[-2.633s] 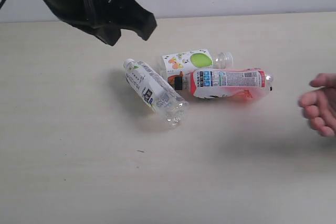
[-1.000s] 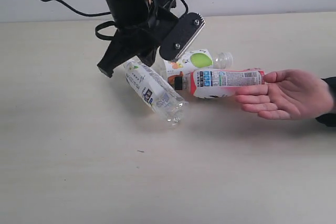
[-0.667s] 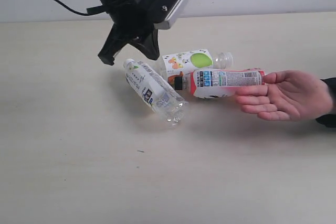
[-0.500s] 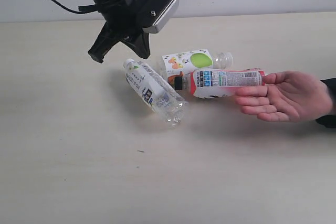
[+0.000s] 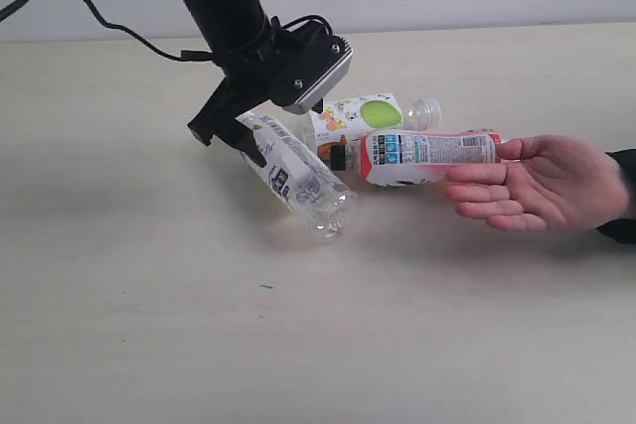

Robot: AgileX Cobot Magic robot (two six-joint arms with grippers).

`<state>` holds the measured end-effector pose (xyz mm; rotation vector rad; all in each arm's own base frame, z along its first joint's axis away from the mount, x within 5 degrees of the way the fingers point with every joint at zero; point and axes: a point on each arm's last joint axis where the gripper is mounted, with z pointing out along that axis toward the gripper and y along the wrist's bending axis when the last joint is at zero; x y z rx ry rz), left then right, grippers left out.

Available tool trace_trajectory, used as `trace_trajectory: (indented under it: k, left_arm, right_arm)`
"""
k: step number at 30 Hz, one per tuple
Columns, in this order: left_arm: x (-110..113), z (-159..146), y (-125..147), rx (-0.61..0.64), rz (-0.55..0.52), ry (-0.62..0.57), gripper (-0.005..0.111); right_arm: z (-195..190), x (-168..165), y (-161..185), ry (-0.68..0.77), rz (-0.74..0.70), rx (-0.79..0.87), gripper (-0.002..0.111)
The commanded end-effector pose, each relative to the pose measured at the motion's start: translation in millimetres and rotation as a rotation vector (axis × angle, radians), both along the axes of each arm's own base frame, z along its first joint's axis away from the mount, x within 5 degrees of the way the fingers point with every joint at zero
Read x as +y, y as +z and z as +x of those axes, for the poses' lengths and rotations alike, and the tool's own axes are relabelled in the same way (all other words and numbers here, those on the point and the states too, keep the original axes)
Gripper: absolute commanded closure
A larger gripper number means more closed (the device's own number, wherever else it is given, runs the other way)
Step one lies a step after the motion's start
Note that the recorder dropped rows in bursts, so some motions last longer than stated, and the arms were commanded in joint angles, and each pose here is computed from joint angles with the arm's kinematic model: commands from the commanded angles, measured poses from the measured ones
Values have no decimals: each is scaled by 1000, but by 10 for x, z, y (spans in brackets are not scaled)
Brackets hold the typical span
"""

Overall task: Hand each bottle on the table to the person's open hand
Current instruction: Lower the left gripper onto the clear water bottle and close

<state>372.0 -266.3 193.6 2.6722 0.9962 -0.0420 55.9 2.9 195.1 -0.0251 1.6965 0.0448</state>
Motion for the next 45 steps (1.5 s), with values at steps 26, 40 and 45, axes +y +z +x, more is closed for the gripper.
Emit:
trace_trajectory:
  k: [26, 40, 45]
  left_arm:
    - [-82, -136, -321, 19, 38, 7, 28]
    - [-95, -110, -576, 31, 53, 4, 28]
    - [-110, -84, -659, 19, 48, 10, 28]
  right_arm:
    - [-1, -6, -1, -8, -11, -12, 108]
    - [-1, -6, -1, -8, -13, -12, 108]
    - [-1, -6, -1, -8, -13, -12, 108]
